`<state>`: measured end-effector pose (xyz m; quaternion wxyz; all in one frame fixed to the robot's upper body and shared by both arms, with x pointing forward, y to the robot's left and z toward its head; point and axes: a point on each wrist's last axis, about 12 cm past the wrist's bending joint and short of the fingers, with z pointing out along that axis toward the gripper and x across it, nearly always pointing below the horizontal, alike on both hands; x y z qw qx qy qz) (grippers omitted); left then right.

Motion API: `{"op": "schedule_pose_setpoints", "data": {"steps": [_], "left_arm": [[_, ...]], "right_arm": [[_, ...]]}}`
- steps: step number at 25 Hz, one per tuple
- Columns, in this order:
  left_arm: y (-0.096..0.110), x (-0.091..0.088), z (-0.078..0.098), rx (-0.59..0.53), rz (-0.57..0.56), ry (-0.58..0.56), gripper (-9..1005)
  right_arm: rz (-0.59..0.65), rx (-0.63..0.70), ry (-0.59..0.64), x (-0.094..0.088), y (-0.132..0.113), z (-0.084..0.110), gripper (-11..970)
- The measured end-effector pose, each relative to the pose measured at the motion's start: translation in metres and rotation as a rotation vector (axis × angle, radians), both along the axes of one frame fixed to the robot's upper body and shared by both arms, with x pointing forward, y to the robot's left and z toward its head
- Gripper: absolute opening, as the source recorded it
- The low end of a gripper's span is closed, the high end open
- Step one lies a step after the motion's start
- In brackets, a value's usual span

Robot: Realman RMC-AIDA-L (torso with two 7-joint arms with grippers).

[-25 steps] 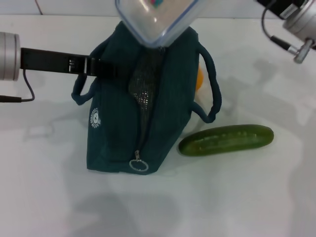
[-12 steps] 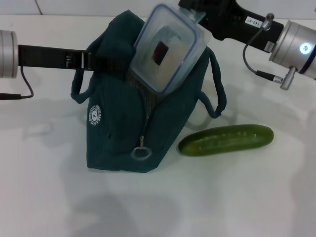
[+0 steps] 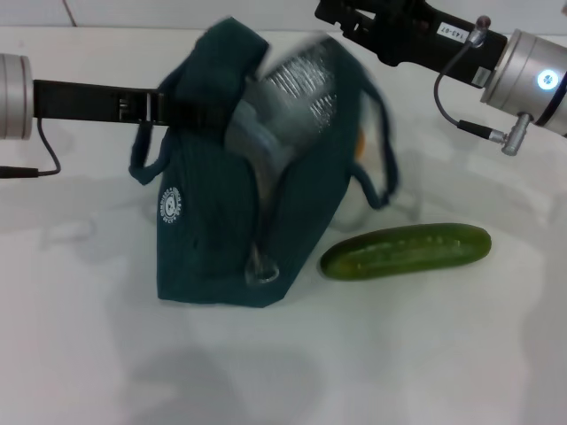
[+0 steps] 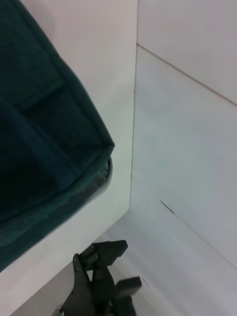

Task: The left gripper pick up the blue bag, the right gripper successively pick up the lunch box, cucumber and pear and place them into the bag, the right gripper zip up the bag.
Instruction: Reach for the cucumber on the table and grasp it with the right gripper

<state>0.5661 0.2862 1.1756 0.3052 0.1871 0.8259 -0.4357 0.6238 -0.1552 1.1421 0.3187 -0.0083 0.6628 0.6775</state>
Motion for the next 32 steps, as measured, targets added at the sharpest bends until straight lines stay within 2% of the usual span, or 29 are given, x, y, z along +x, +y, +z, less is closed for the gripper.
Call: {"op": "schedule_pose_setpoints", "data": {"steps": [5, 8, 11, 16, 19, 22, 23, 24, 27, 32], "left_arm": [[0.000, 0.000, -0.001, 0.000, 0.003, 0.001, 32], [0.001, -0.001, 0.000, -0.003, 0.005, -0.006, 32], [0.006, -0.002, 0.000, -0.013, 0.020, -0.011, 32], [0.010, -0.004, -0.001, -0.018, 0.034, -0.011, 32], [0.010, -0.005, -0.003, -0.021, 0.035, -0.007, 32], [0.011, -0.007, -0.005, -0.024, 0.041, -0.001, 32], [0.012, -0.007, -0.005, -0.025, 0.042, -0.002, 32], [0.012, -0.008, -0.006, -0.025, 0.042, -0.004, 32], [0.012, -0.008, -0.006, -0.034, 0.041, -0.015, 32], [0.013, -0.009, -0.008, -0.046, 0.039, -0.010, 32]], "right_arm": [[-0.001, 0.018, -0.009, -0.002, -0.004, 0.001, 326], [0.020, 0.032, -0.058, -0.006, -0.010, 0.006, 534], [0.036, 0.031, -0.103, -0.011, -0.017, 0.008, 603], [0.044, -0.065, -0.237, -0.024, -0.043, 0.007, 717], [0.064, -0.172, -0.332, -0.029, -0.063, 0.009, 786], [0.149, -0.316, -0.415, -0.030, -0.075, 0.014, 817], [0.149, -0.316, -0.415, -0.030, -0.075, 0.014, 828], [0.211, -0.439, -0.465, -0.027, -0.082, 0.018, 838], [0.272, -0.590, -0.530, -0.023, -0.092, 0.024, 859], [0.419, -0.797, -0.695, -0.019, -0.094, 0.041, 877]]}}
